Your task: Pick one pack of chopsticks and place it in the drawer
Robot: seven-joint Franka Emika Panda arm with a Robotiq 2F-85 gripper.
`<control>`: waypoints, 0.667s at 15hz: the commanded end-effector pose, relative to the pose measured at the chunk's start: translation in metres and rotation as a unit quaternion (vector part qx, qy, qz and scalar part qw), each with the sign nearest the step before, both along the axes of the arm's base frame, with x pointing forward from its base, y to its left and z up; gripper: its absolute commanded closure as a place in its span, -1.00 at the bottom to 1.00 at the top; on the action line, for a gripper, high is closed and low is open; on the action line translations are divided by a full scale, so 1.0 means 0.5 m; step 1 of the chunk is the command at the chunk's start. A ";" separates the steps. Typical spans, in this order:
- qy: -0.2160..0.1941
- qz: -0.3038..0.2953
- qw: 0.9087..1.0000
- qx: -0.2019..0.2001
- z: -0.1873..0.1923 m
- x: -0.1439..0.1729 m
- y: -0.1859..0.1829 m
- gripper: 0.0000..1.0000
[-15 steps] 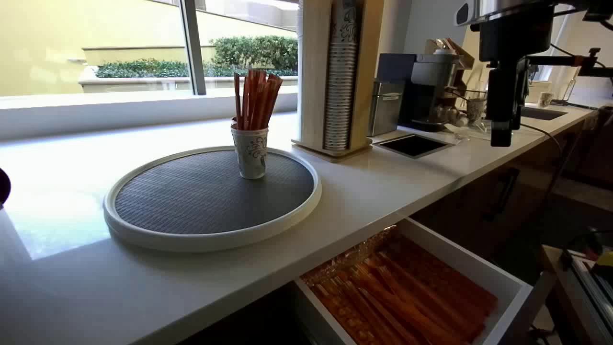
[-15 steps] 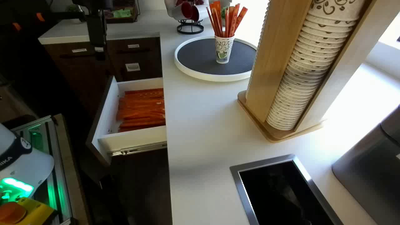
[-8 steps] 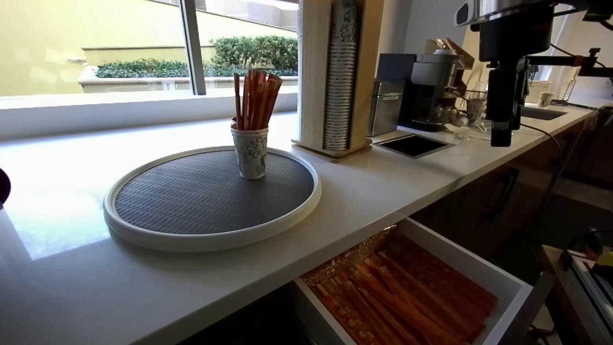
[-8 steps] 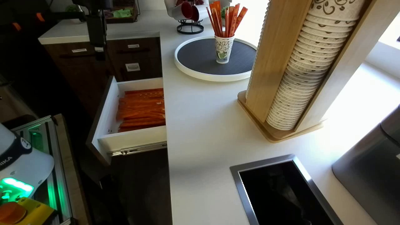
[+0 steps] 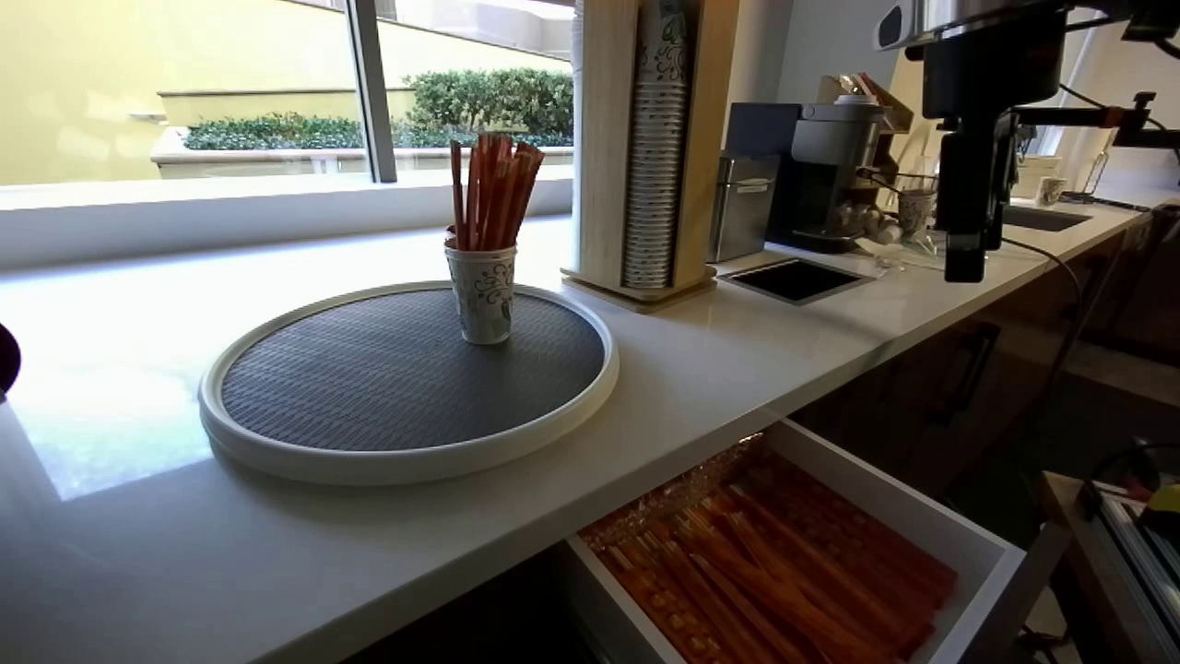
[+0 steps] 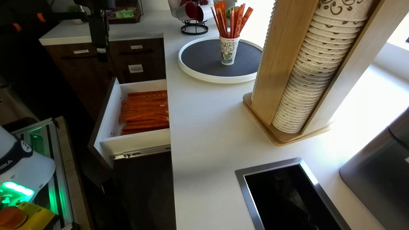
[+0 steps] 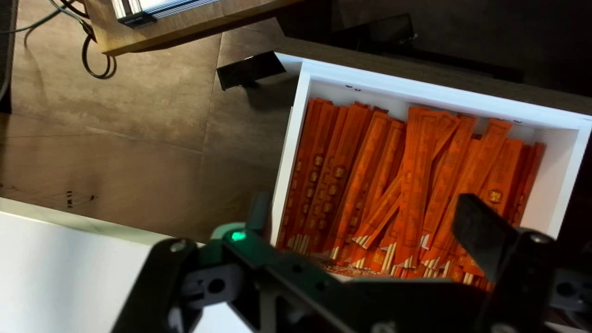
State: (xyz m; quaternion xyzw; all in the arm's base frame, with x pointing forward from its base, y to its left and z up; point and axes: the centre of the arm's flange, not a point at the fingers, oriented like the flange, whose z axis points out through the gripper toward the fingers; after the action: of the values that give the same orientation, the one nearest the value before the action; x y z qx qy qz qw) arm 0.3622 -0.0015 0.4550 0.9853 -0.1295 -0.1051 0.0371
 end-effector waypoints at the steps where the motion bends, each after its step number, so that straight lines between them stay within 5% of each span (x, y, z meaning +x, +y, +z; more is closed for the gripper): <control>1: -0.002 -0.030 0.999 0.011 0.006 0.022 0.004 -1.00; 5: -0.022 -0.150 0.988 0.009 0.062 0.123 0.015 -1.00; 10: -0.052 -0.274 0.960 0.002 0.138 0.250 0.017 -1.00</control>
State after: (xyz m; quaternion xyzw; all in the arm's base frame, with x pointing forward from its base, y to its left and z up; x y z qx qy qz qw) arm 0.4393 0.0001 0.5059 0.9422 -0.3288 -0.0631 0.0081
